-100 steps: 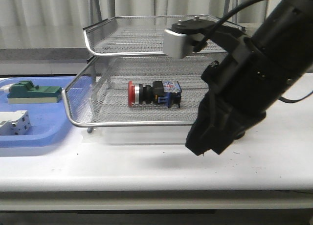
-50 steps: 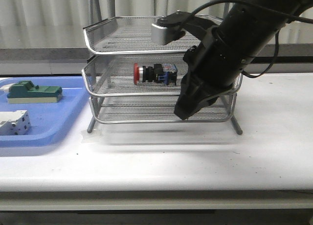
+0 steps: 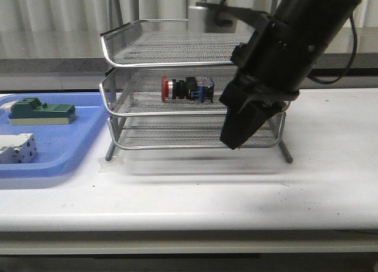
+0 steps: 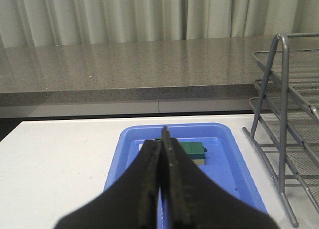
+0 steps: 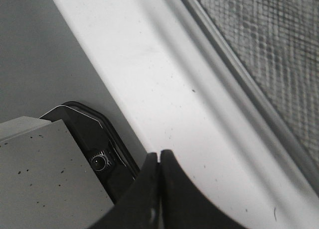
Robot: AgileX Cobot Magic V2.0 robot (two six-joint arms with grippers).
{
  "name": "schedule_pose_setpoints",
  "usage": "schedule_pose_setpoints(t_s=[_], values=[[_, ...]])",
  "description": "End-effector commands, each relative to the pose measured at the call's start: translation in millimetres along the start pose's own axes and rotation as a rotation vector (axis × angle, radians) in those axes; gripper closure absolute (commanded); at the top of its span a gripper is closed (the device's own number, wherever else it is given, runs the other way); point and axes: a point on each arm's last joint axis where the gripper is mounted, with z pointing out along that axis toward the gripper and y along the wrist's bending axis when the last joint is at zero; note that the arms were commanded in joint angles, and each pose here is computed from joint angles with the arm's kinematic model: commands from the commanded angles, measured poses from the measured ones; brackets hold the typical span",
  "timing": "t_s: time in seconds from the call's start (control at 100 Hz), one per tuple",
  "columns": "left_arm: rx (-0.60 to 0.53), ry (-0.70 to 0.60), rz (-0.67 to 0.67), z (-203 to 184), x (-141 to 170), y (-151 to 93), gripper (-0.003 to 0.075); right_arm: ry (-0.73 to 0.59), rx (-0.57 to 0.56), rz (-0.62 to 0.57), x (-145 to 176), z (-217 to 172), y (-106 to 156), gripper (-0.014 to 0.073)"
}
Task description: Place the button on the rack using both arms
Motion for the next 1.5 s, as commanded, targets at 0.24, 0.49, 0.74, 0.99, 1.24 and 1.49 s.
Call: schedule_pose_setpoints(t_s=[0.24,0.49,0.74,0.99,1.24,1.49], values=[[-0.037,-0.088,-0.016,-0.3,-14.6,3.7,0.074,-0.148,0.346,0.246,4.5,-111.8,-10.1,0.0663],[-0.037,-0.088,-0.016,-0.3,-14.6,3.7,0.074,-0.302,0.497,0.341,41.2,-183.2,-4.4,0.0663],[-0.037,-0.088,-0.016,-0.3,-14.6,3.7,0.074,-0.398,0.617,0.425,102.5,-210.7,18.7,0.0663],[-0.037,-0.088,-0.016,-0.3,-14.6,3.7,0.074,-0.543,0.718,0.426,155.7,-221.2,61.1,0.0663],[-0.037,-0.088,-0.016,-0.3,-14.6,3.7,0.074,-0.649,0.754,0.397,187.9,-224.0,94.9,0.0664],[-0.037,-0.088,-0.016,-0.3,-14.6,3.7,0.074,-0.667,0.761,0.391,192.2,-226.5,100.6,0.0664]])
